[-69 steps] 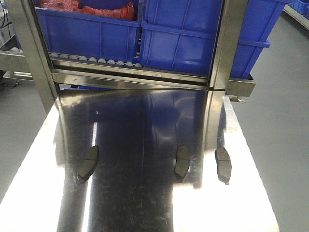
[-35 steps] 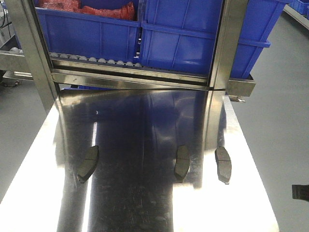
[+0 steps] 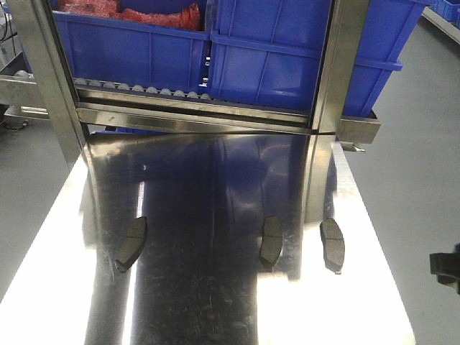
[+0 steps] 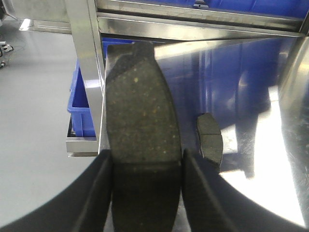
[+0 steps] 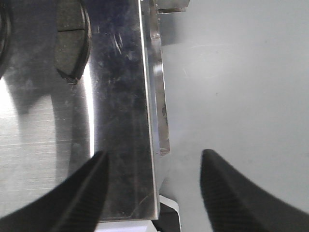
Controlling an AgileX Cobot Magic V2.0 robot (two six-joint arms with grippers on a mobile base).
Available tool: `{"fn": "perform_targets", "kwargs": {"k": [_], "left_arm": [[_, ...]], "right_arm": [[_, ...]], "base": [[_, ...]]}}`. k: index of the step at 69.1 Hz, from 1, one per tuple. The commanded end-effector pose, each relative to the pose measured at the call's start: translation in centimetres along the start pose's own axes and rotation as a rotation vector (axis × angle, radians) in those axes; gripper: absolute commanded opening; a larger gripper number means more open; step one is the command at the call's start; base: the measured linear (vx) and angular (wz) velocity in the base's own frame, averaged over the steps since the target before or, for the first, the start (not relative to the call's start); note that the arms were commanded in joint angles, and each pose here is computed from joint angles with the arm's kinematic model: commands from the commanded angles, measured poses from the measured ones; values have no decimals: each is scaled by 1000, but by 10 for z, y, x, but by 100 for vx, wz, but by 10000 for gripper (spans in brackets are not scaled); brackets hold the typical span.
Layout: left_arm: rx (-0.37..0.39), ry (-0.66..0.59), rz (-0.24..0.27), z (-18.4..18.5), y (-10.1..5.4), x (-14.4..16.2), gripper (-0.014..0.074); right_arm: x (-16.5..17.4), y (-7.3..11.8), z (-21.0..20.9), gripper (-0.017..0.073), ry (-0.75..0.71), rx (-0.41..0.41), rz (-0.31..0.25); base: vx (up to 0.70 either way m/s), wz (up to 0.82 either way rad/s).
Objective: Move and align brake pads A on conveyor
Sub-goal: 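Move the right gripper over the brake pad nearest the right arm, then close the right gripper on the brake pad and lift it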
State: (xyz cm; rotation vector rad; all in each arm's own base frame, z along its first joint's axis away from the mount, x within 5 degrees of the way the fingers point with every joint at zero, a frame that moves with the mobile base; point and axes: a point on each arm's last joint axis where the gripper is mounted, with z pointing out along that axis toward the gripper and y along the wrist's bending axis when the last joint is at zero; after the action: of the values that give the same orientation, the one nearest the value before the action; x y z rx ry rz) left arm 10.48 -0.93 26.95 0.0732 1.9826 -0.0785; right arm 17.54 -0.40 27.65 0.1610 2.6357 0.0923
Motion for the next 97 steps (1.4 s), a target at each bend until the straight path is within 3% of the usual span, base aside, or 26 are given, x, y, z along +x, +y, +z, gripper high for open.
{"fn": "perform_targets", "kwargs": {"k": [1, 19, 33, 64, 97], "left_arm": [[0, -125, -12, -4, 0, -18, -6], [0, -125, -12, -4, 0, -18, -6], [0, -125, -12, -4, 0, -18, -6], [0, -125, -12, -4, 0, -18, -6], [0, -125, -12, -4, 0, -18, -6]], "right_arm": [[-18, 7, -5, 494, -57, -48, -33], [-49, 50, 23, 468, 28, -79, -138], [-82, 72, 57, 468, 85, -85, -107], [-136, 91, 125, 468, 249, -28, -132], [-134, 94, 175, 468, 385, 1, -127]], "base": [[0, 0], [0, 0], [0, 0], [0, 0], [0, 0]]}}
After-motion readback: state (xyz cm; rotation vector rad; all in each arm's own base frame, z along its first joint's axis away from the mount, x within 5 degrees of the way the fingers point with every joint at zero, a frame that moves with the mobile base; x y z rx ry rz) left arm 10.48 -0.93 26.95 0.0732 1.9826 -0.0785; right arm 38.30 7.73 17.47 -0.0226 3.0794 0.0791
